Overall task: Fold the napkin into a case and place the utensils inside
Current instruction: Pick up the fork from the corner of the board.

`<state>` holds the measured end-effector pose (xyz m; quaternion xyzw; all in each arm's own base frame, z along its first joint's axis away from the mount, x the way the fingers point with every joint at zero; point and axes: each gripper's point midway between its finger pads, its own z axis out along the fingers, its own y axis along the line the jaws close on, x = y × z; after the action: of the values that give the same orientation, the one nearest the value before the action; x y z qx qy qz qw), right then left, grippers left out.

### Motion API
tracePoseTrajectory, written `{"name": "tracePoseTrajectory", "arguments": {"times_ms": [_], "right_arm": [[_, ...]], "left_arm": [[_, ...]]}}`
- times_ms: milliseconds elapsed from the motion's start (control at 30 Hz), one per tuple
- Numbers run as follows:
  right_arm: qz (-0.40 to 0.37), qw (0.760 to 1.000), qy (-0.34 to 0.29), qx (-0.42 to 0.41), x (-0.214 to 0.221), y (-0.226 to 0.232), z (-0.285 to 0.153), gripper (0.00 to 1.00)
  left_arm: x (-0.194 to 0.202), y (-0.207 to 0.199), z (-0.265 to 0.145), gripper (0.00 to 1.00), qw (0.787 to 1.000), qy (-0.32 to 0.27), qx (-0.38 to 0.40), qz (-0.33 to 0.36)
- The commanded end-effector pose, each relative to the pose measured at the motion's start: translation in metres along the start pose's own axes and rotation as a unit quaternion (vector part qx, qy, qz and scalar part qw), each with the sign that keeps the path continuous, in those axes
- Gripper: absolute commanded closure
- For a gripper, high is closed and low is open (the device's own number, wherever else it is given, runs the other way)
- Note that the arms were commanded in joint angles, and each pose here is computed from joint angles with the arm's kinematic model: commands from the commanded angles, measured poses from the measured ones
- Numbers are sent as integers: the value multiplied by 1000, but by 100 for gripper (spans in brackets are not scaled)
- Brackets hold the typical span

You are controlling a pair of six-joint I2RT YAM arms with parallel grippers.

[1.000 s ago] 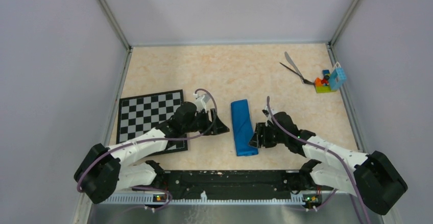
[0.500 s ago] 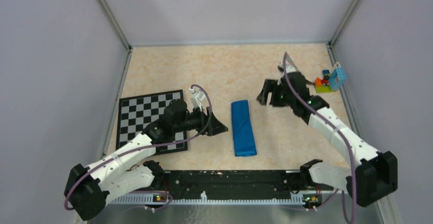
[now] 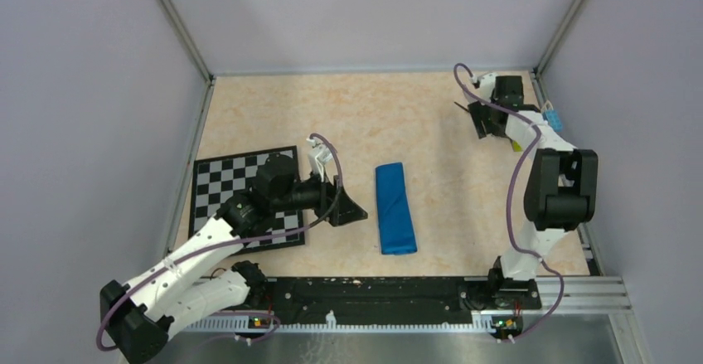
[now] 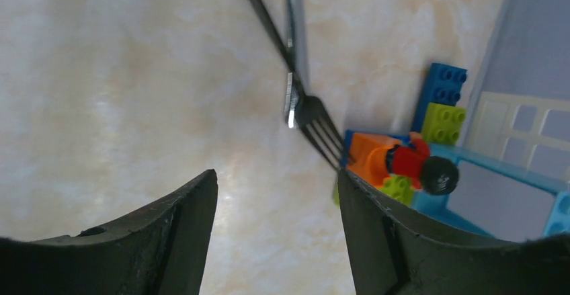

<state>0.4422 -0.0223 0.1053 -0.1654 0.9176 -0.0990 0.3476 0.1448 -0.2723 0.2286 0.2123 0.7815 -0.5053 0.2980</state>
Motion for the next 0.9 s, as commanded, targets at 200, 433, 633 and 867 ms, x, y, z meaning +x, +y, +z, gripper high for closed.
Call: {"name": "tracePoseTrajectory", "arguments": {"times_ms": [200, 433, 633, 867], "right_arm": [[-54, 999, 1, 5, -16, -56, 56, 47], [-74, 997, -7, -30, -21, -54, 81, 59], [-77, 996, -11, -42, -27, -52, 94, 69], [-74, 996, -12, -57, -26, -47, 100, 70]], "left_arm": [[-25, 5, -26, 7, 992, -66, -60, 90], [-22, 13, -28, 7, 990, -65, -75, 95], [-19, 14, -24, 7, 992, -60, -71, 85], [-22, 12, -25, 7, 992, -61, -69, 85]]}}
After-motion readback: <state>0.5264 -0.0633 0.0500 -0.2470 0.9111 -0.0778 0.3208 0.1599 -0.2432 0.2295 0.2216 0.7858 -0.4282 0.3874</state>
